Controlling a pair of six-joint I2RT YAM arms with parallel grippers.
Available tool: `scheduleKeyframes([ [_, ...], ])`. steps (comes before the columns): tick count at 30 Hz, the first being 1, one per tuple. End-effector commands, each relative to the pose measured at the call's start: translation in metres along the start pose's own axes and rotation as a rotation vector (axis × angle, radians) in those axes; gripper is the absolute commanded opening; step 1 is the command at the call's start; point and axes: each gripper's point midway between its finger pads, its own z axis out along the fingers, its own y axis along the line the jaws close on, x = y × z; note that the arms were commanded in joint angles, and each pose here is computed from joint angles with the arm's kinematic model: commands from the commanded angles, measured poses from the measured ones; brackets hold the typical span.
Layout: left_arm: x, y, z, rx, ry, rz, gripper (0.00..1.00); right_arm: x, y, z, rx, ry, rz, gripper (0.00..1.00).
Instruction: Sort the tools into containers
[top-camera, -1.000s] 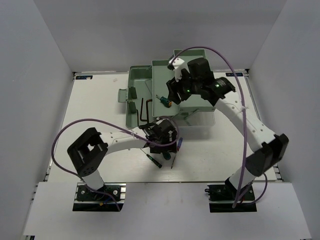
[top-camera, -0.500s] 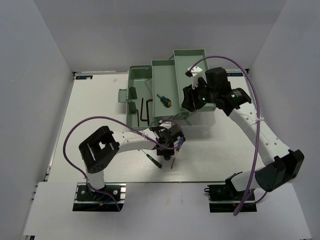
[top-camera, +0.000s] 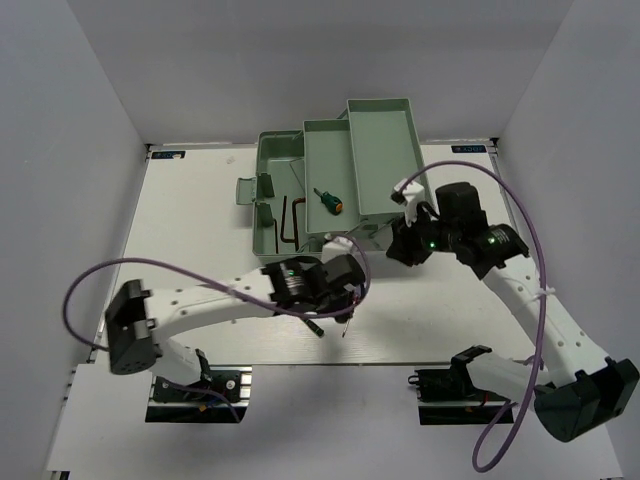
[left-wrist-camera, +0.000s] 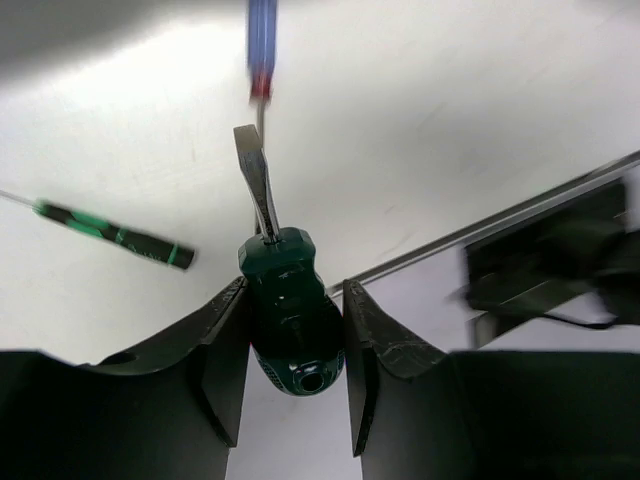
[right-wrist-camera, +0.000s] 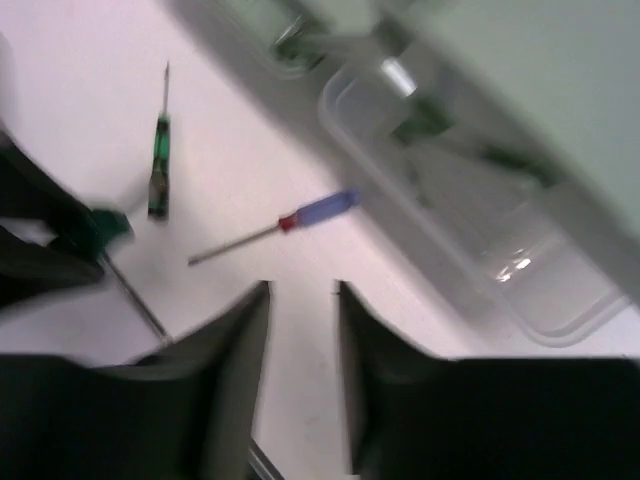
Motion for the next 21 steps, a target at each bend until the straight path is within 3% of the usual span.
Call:
scheduleKeyframes([
  [1, -0.062, 0.007, -0.06, 0.026, -0.213, -0.038, 0.05, 0.029, 0.029, -0.009, -0.147, 0.028, -0.074, 0.44],
  [4, -0.098, 0.028, -0.078, -0.048, -0.34, -0.06, 0.05, 0.052, 0.044, -0.011, -0.208, 0.011, -0.122, 0.51],
  [10, -0.189, 0.062, -0.051, -0.19, -0.449, -0.085, 0.05, 0.102, 0.05, 0.001, -0.236, 0.132, -0.015, 0.32],
  [14, -0.249, 0.077, -0.03, -0.173, -0.493, -0.115, 0.07, 0.115, 0.053, 0.005, -0.245, 0.165, 0.045, 0.32],
  [16, -0.275, 0.084, -0.011, -0.18, -0.479, -0.094, 0.13, 0.121, 0.056, 0.008, -0.255, 0.167, 0.06, 0.33],
  [18, -0.284, 0.089, 0.003, -0.198, -0.441, -0.077, 0.22, 0.132, 0.059, 0.011, -0.257, 0.179, 0.094, 0.47],
  [19, -0.296, 0.083, 0.002, -0.171, -0.448, -0.058, 0.37, 0.131, 0.059, 0.012, -0.252, 0.167, 0.088, 0.49],
  [21, -0.296, 0.089, 0.026, -0.196, -0.4, -0.044, 0.51, 0.137, 0.059, 0.015, -0.243, 0.176, 0.109, 0.52],
])
